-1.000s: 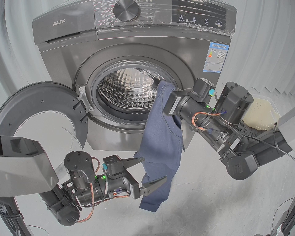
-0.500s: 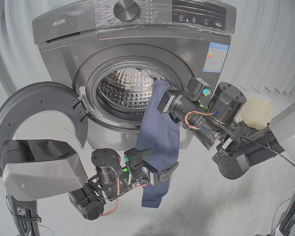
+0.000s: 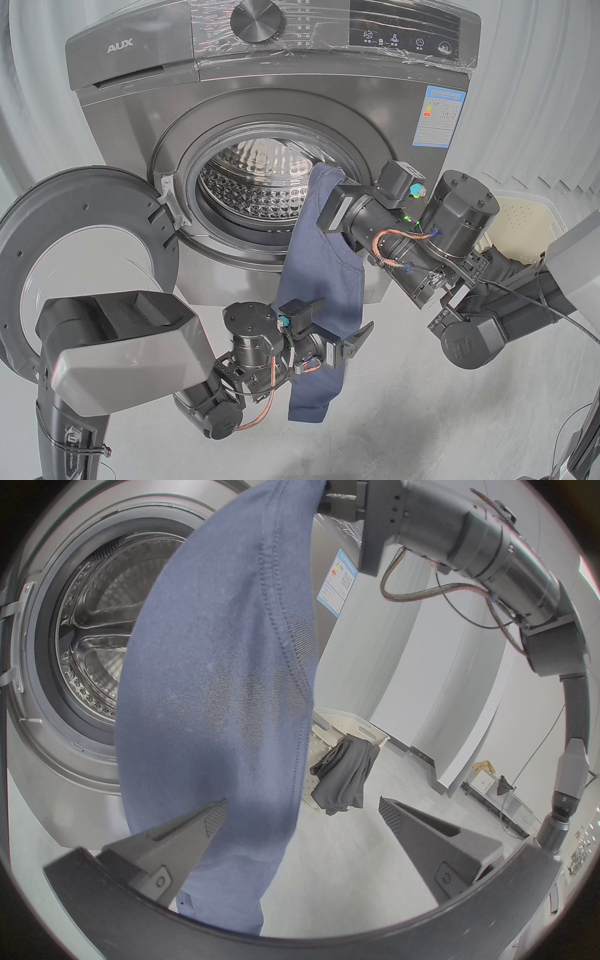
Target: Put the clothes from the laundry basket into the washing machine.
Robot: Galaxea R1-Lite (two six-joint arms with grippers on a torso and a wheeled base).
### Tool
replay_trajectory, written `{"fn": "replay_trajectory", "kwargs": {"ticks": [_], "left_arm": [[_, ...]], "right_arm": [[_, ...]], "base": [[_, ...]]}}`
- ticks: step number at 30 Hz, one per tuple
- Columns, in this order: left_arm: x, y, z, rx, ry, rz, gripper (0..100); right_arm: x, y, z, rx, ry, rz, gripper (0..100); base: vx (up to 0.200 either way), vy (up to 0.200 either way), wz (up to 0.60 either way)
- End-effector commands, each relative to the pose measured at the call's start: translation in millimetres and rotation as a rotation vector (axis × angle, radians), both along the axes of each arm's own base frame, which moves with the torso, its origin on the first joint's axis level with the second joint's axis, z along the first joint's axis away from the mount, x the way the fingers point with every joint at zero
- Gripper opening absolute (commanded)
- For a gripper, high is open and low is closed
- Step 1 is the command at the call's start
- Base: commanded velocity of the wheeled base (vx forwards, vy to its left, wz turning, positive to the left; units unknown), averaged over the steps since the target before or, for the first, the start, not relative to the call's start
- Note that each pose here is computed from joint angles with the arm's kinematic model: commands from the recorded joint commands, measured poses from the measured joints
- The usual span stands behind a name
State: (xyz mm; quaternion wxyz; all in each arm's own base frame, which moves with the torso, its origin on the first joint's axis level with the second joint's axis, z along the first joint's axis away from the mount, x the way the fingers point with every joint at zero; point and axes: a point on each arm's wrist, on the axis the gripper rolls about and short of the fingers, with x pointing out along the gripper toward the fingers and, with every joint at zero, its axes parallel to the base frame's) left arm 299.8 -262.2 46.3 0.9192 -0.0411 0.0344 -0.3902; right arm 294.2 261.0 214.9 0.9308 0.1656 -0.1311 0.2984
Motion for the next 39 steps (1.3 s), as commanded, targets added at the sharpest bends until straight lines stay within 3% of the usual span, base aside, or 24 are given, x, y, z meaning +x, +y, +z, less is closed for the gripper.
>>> {"fn": "replay_trajectory", "kwargs": {"ticks": [1,6,13,17,39], "left_arm": [[9,-8,-12,0.007,0.007,0.008,100],[17,-15,-11,0.019,0.021,0.011,100],[35,-23,-10,0.017,0.015,0.083,100],[37,-26,-18,0.046,0.043,0.111,100],[58,-26,-16,0.086,0.073,0.250,100]], "right_arm": [[-3,3,-1,-0.002,0.002,0.011,0],[-4,4,0,0.003,-0.001,0.014,0],[-7,4,-3,0.001,-0.001,0.021,0],[-7,4,-3,0.005,-0.010,0.020,0],[-7,7,-13,-0.004,-0.003,0.026,0]], "base": [[0.000,0.000,0.00],[0.000,0.000,0.00],[0.000,0.000,0.00],[0.000,0.000,0.00],[0.000,0.000,0.00]]}}
